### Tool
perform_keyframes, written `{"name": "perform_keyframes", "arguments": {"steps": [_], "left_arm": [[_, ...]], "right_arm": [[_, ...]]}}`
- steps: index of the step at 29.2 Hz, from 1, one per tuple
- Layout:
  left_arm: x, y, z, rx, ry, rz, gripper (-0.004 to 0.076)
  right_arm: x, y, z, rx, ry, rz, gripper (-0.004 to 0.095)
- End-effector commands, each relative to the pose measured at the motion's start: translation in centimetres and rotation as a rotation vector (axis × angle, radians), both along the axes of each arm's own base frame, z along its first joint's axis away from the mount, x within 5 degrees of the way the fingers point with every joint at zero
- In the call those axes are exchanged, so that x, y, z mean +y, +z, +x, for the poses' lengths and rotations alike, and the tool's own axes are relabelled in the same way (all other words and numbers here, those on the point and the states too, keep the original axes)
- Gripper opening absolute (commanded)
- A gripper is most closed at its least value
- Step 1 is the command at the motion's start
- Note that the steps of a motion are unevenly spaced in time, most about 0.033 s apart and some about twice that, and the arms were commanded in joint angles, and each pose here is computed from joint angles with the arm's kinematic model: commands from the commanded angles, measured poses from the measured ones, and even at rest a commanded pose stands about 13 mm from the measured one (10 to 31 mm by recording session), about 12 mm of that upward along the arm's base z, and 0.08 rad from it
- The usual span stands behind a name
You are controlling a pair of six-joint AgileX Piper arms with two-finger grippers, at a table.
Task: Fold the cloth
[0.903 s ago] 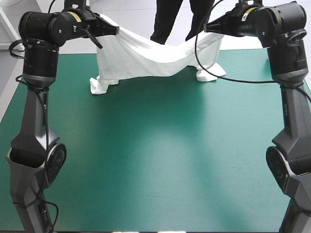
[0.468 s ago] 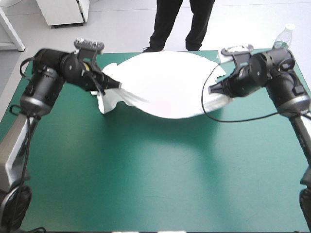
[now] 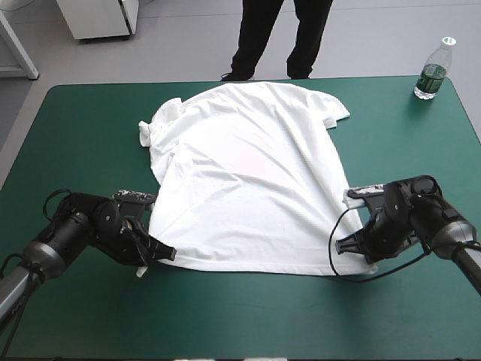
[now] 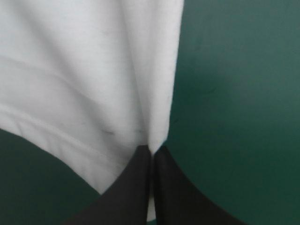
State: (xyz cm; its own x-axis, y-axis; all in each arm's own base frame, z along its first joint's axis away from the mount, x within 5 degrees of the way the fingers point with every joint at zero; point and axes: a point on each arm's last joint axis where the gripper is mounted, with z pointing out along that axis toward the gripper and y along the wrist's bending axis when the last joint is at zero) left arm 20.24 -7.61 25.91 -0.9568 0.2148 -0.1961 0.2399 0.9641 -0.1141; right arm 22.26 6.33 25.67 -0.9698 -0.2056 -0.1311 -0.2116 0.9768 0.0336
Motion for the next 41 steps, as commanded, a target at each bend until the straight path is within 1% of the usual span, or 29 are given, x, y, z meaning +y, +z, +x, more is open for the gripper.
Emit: {"name": "perform_keyframes", "arguments": {"steps": [1, 8, 13, 16, 19, 25, 29, 31, 32, 35, 36, 37, 39, 40, 41], "left_arm": [[0.1, 0.1, -1.8, 0.024, 0.000, -0.029, -0.0022], [0.9, 0.1, -6.1, 0.101, 0.000, -0.078, -0.0022], [1.7, -0.2, -8.6, 0.163, -0.016, -0.065, -0.0022], [1.7, -0.2, -9.8, 0.157, -0.007, -0.113, -0.0022], [1.6, -0.6, -10.8, 0.165, 0.005, -0.158, -0.0022], [1.8, -0.8, -11.4, 0.156, 0.013, -0.165, -0.0022], [2.0, -0.8, -11.3, 0.149, 0.010, -0.143, -0.0022], [2.0, -0.6, -11.3, 0.141, 0.009, -0.143, -0.0018], [1.9, -0.4, -11.2, 0.133, 0.004, -0.150, -0.0008], [1.7, 0.8, -10.8, 0.092, -0.013, -0.174, 0.0080], [1.6, 1.4, -10.6, 0.073, -0.018, -0.185, 0.0128], [1.5, 2.0, -10.5, 0.049, -0.022, -0.192, 0.0182], [1.4, 3.5, -10.1, -0.001, -0.027, -0.209, 0.0302], [1.3, 4.5, -9.9, -0.034, -0.031, -0.219, 0.0362], [1.2, 6.5, -9.6, -0.103, -0.038, -0.242, 0.0449]], "right_arm": [[-0.4, 0.1, -1.8, -0.009, 0.014, 0.019, 0.0000], [-1.2, 0.0, -5.3, 0.038, 0.014, 0.021, 0.0000], [-1.4, -0.2, -7.3, 0.100, 0.013, 0.049, 0.0000], [-1.3, -0.5, -8.4, 0.110, 0.004, 0.088, 0.0000], [-1.1, -0.6, -9.5, 0.117, -0.011, 0.146, 0.0000], [-1.2, -0.8, -10.5, 0.106, -0.017, 0.157, 0.0000], [-1.3, -0.9, -10.6, 0.109, -0.027, 0.158, 0.0002], [-1.2, -0.8, -10.6, 0.110, -0.035, 0.166, 0.0024], [-1.2, -0.8, -10.6, 0.111, -0.036, 0.168, 0.0052], [-1.0, -0.7, -10.6, 0.115, -0.041, 0.192, 0.0209], [-0.8, -0.5, -10.5, 0.110, -0.042, 0.205, 0.0288], [-0.7, -0.1, -10.4, 0.099, -0.043, 0.217, 0.0369], [-0.6, 1.2, -9.8, 0.054, -0.043, 0.233, 0.0489], [-0.5, 2.1, -9.4, 0.019, -0.044, 0.242, 0.0530], [-0.4, 4.2, -8.7, -0.057, -0.046, 0.254, 0.0537]]}}
